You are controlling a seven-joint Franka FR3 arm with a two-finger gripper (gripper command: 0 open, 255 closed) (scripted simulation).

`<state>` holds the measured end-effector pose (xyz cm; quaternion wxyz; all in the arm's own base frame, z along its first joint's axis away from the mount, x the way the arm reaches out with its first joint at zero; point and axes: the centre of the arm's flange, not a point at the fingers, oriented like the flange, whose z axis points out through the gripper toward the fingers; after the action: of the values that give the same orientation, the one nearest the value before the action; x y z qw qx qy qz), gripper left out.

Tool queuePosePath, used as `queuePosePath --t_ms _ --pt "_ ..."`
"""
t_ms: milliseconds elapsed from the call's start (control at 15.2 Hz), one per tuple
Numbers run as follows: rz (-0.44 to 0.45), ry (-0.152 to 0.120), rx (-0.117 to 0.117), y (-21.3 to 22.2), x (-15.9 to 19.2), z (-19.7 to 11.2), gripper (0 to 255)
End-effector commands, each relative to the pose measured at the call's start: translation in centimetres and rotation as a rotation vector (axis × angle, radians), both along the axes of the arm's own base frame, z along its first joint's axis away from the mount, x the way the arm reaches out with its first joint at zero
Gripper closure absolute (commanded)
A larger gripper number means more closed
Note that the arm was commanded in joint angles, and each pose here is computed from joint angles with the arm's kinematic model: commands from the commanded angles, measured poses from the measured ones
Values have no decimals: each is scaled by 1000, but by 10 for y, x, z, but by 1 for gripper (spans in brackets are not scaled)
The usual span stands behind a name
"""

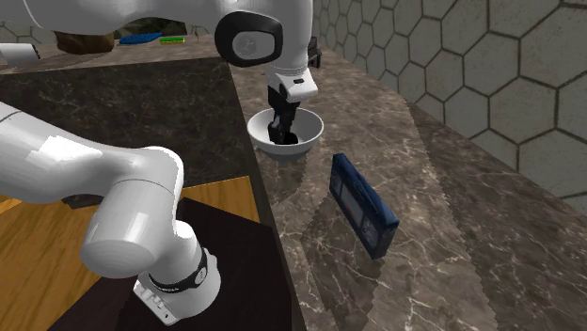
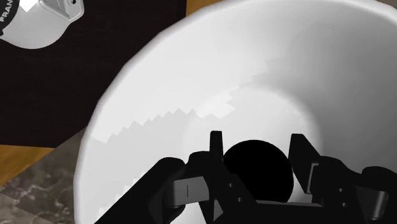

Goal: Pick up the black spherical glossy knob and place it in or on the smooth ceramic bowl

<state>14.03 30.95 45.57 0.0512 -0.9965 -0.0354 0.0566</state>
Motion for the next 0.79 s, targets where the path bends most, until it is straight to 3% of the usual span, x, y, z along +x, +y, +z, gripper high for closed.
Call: queuePosePath --t_ms 0,396,726 --pt "-2 5 2 0 0 -1 255" --pt "-2 5 2 2 3 1 255" --pt "-2 5 2 2 3 28 255"
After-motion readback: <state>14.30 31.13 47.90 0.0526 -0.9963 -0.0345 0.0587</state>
